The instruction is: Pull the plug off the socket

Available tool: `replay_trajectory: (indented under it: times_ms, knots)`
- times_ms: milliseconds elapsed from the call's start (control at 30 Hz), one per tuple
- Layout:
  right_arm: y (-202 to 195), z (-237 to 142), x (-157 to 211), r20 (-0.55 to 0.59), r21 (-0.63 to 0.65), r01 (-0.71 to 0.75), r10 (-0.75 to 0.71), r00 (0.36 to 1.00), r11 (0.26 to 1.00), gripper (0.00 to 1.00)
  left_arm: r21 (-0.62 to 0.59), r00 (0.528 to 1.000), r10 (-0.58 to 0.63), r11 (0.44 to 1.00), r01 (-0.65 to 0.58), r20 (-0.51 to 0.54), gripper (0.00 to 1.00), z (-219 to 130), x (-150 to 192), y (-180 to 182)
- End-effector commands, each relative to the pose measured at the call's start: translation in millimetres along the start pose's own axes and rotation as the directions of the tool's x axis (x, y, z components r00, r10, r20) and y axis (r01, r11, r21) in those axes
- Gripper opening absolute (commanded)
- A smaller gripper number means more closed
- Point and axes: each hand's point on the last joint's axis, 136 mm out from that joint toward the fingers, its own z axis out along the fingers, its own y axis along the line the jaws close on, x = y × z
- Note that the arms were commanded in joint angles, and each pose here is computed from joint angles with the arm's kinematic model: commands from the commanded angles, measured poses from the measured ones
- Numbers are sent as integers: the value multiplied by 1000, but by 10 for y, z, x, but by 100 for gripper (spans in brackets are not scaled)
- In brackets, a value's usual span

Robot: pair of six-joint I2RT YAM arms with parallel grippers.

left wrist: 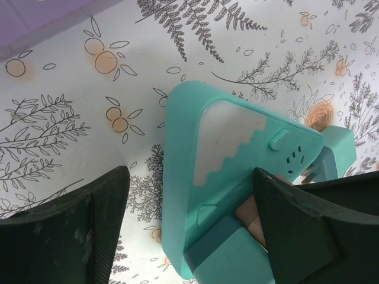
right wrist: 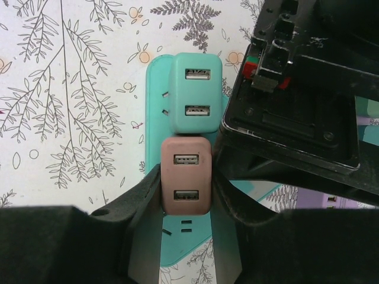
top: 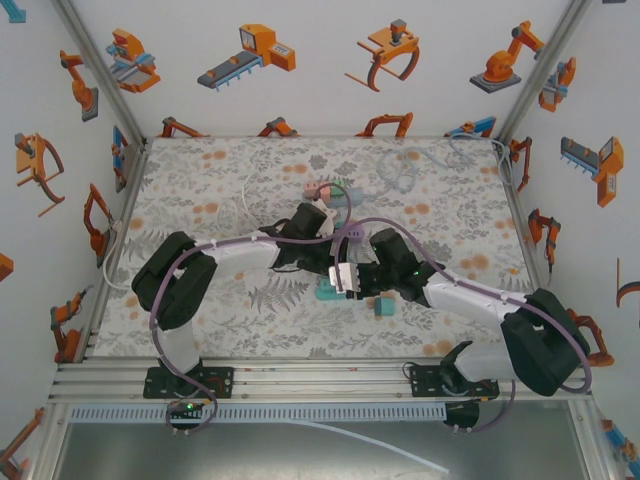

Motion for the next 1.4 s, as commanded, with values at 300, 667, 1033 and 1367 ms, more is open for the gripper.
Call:
replay_trajectory:
  times_ms: [300,667,1033,1367]
  knots:
    - [-224,-159,-609,183,53,60,-69,981,997,0,-424,931,-99,904,-64,-352,70,-59,1254,1254]
    - [-214,-173,-656,175,33,59,-64,983,998,0,-459,926,-100,884,-85,-364,69,-44,1297,1370]
    - [-337,-476,-908,272,159,-10,-34,962,987,0,-385,950,-88,922,-36,-299,70,-111,1057,1142]
    - [-456,-1143,-898,478,270,-555,391,786,787,0,-223,995,-16,975,-7,-100,75,-379,95,573]
